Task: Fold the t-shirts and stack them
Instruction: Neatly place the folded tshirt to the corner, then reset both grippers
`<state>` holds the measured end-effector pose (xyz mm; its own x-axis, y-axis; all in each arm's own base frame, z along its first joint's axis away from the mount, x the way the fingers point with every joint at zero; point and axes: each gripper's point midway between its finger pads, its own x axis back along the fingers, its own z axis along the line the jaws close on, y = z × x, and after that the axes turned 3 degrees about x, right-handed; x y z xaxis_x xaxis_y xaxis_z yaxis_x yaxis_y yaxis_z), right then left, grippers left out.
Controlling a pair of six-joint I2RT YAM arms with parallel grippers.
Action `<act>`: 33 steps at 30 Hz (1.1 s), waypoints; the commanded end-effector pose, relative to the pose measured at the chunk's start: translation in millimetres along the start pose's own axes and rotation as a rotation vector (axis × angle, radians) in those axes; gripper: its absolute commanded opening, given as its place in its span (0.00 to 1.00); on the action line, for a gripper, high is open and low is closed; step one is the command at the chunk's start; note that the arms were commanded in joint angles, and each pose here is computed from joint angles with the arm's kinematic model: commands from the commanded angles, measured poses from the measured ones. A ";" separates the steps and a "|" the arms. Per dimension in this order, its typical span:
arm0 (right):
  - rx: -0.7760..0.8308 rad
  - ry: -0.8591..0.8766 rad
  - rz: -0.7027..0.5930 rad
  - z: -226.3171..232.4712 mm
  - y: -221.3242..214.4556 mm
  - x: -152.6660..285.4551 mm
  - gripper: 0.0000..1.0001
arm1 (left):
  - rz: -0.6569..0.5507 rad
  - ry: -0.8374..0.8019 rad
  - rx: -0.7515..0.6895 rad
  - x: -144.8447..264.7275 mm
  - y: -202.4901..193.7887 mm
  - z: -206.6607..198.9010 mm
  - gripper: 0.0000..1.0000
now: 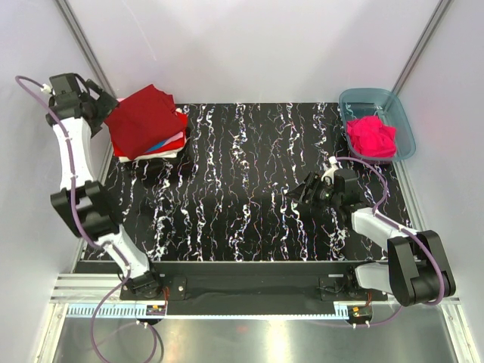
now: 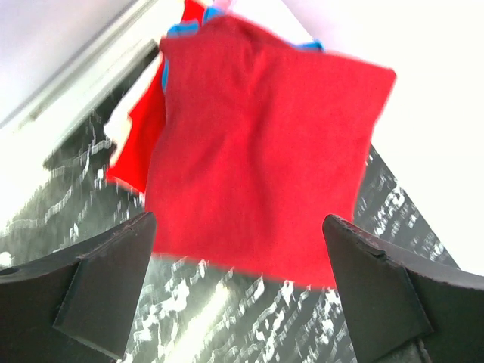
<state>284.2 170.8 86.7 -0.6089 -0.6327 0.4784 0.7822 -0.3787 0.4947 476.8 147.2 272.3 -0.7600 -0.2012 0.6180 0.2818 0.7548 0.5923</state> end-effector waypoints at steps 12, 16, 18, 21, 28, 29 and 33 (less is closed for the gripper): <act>0.041 0.059 -0.044 15.5 18.4 1.4 0.71 | 0.003 -0.336 -0.143 130.5 -107.0 -26.5 0.99; 0.044 0.065 -0.045 16.6 18.5 2.1 0.72 | 0.102 -0.291 -0.237 130.1 -175.8 5.9 0.99; 0.042 0.067 -0.044 16.5 18.6 2.0 0.72 | 0.132 -0.283 -0.290 132.9 -201.3 15.0 0.99; 0.045 0.069 -0.044 16.5 18.4 3.1 0.72 | 0.167 -0.258 -0.370 141.3 -237.1 40.5 0.99; 0.066 0.085 -0.078 22.7 20.0 11.8 0.73 | 0.194 -0.321 -0.508 177.7 -261.4 42.1 0.99; 0.071 0.086 -0.086 23.6 20.9 13.3 0.73 | 0.190 -0.335 -0.515 180.8 -260.8 40.9 0.99; 0.075 0.087 -0.094 24.7 20.2 16.4 0.73 | 0.196 -0.387 -0.552 181.3 -269.3 40.9 0.99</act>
<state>283.8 170.0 109.3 -0.6381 -0.6479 0.4160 0.7462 -0.3872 0.5415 235.8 -64.0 195.8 -0.7683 0.1958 0.6094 0.6349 0.3538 0.6868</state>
